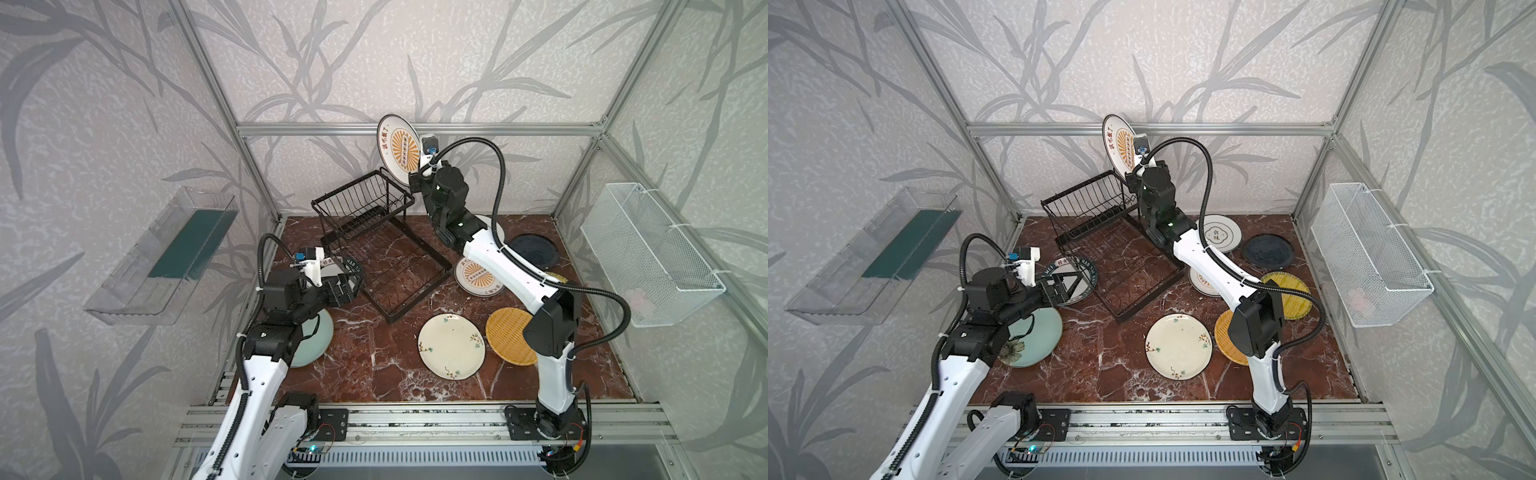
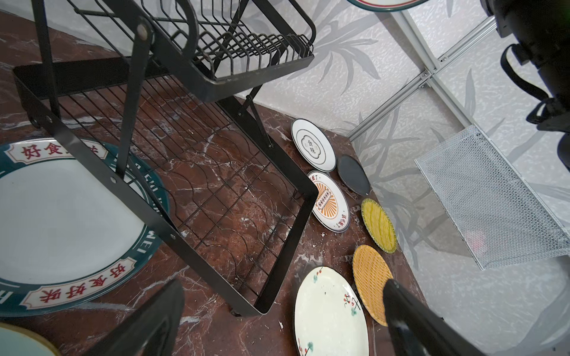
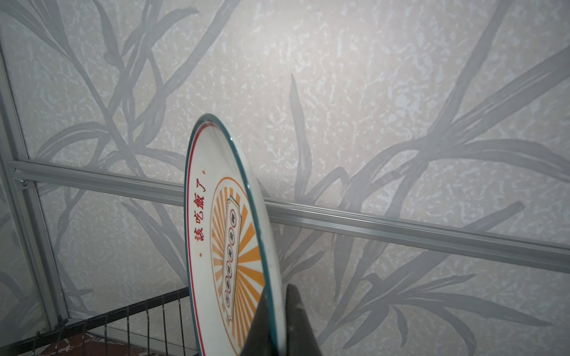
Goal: Load plates into a dish rack
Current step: Place the plate on the dish rack.
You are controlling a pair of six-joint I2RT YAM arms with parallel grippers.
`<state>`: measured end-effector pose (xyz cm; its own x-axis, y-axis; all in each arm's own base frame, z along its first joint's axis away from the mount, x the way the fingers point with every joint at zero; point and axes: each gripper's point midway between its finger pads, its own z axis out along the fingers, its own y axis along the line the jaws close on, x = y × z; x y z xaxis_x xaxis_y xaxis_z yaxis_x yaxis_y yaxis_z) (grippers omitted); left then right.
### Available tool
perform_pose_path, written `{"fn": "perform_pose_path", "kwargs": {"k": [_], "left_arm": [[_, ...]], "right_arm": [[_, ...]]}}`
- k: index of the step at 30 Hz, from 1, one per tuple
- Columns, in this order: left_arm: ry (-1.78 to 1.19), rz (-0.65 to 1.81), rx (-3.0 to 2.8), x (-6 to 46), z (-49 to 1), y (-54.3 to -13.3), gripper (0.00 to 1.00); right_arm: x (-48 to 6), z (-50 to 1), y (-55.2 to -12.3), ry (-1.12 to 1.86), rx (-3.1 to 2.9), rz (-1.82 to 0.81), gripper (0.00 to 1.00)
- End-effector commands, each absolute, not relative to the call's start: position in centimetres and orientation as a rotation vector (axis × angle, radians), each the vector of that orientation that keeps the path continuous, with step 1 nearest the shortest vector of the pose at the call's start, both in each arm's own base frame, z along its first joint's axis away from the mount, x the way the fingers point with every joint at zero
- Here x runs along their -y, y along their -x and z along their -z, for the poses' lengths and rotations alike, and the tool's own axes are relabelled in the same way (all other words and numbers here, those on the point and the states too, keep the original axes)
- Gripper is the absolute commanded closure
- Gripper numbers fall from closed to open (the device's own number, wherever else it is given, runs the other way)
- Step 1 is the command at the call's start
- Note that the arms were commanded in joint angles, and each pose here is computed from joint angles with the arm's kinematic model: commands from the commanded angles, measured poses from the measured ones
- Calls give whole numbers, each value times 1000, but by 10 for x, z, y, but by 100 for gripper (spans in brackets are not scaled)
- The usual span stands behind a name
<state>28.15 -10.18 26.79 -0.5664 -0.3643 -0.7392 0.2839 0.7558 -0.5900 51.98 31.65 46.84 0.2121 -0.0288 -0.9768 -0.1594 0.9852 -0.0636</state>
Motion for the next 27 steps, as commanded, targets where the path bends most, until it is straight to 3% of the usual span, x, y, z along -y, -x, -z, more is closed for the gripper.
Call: {"fn": "perform_pose_path", "kwargs": {"k": [1, 14, 27], "left_arm": [[29, 888, -1948, 105, -279, -281, 1], [18, 947, -1906, 108, -285, -280, 1], [23, 951, -1903, 107, -285, -281, 1]], "right_arm": [[-313, -513, -512, 106, -1226, -97, 100], [-349, -467, -553, 232, -1279, -27, 100], [-347, -431, -580, 256, -1346, 2, 100]]}}
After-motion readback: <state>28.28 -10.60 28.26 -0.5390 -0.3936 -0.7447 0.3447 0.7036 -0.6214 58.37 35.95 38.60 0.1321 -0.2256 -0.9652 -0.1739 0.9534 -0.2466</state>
